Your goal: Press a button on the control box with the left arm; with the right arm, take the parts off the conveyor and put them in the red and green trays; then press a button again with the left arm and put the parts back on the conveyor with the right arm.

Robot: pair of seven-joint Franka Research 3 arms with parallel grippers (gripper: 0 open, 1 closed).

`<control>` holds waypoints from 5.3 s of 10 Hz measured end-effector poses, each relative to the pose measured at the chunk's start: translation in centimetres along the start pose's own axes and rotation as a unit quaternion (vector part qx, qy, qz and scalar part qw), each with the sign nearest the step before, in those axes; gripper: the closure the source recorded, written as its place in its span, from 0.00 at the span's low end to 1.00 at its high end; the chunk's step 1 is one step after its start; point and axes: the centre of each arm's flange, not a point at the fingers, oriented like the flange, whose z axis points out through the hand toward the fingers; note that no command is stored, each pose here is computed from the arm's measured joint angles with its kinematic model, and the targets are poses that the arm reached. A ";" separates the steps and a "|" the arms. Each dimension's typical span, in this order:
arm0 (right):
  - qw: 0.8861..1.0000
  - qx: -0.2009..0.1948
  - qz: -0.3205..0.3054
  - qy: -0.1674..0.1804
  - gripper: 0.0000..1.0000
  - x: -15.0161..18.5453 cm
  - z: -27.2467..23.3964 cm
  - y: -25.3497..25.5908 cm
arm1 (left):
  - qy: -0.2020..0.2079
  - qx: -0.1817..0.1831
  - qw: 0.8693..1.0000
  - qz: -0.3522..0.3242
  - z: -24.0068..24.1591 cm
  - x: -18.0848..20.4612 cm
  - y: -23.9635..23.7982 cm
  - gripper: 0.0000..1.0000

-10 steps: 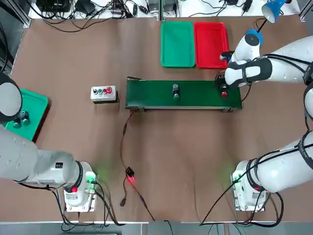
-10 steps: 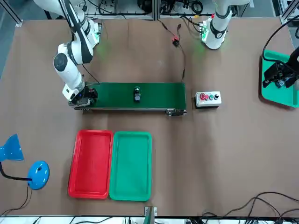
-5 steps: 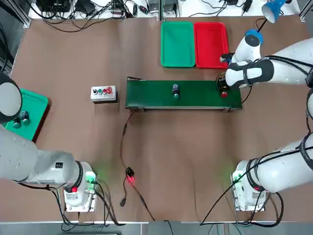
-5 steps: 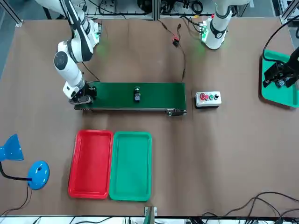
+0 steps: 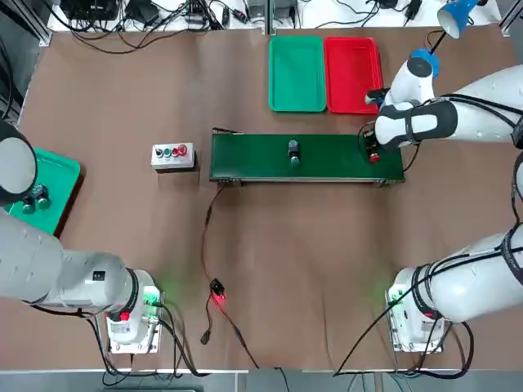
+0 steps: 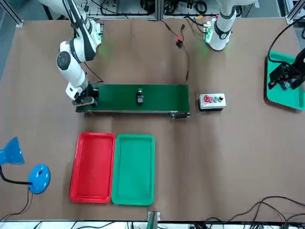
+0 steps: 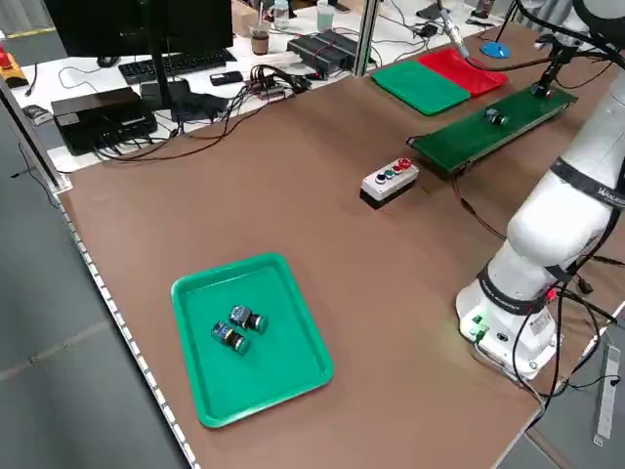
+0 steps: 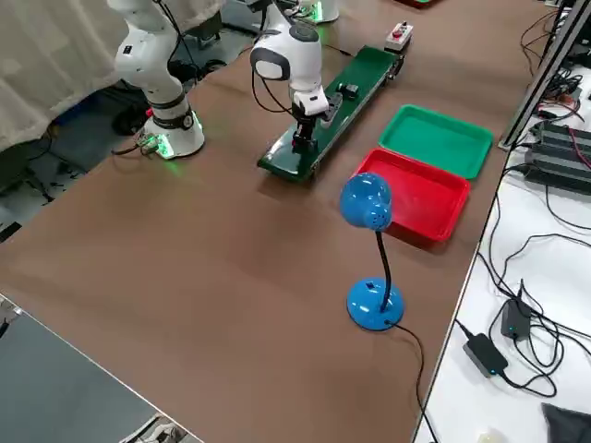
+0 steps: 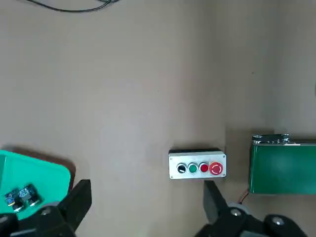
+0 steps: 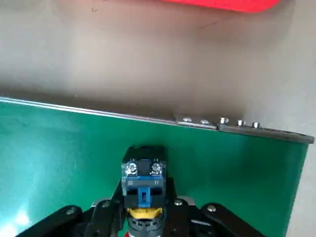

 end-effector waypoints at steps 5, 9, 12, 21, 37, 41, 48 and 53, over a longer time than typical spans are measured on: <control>0.997 0.012 -0.002 0.077 0.67 5.7 -6.9 -0.9 | 0.000 0.000 1.000 0.000 0.0 0.0 0.0 0.00; 0.992 0.000 0.005 0.128 0.67 16.7 -9.3 -1.8 | 0.000 0.000 1.000 0.001 0.0 0.0 0.1 0.00; 0.990 -0.020 0.031 0.134 0.67 23.9 -4.6 1.3 | 0.001 0.000 1.000 0.001 -0.1 0.0 0.1 0.00; 0.994 -0.037 0.033 0.098 0.67 27.2 6.0 2.2 | 0.001 0.000 1.000 0.005 -0.1 0.0 0.6 0.00; 0.994 -0.028 -0.028 -0.098 0.18 19.6 -13.3 -17.8 | 0.000 0.000 1.000 0.007 -0.1 0.0 0.8 0.00; 0.995 -0.002 -0.014 -0.100 0.17 13.8 -7.7 -22.4 | 0.000 0.000 1.000 0.007 -0.1 0.0 0.8 0.00; 0.995 0.014 0.055 -0.082 0.11 5.0 -3.5 -28.2 | 0.000 0.000 1.000 0.008 -0.1 0.0 0.8 0.00; 0.996 0.027 0.072 -0.052 0.02 3.9 -3.4 -30.8 | 0.000 -0.001 1.000 0.013 -0.1 0.0 1.4 0.00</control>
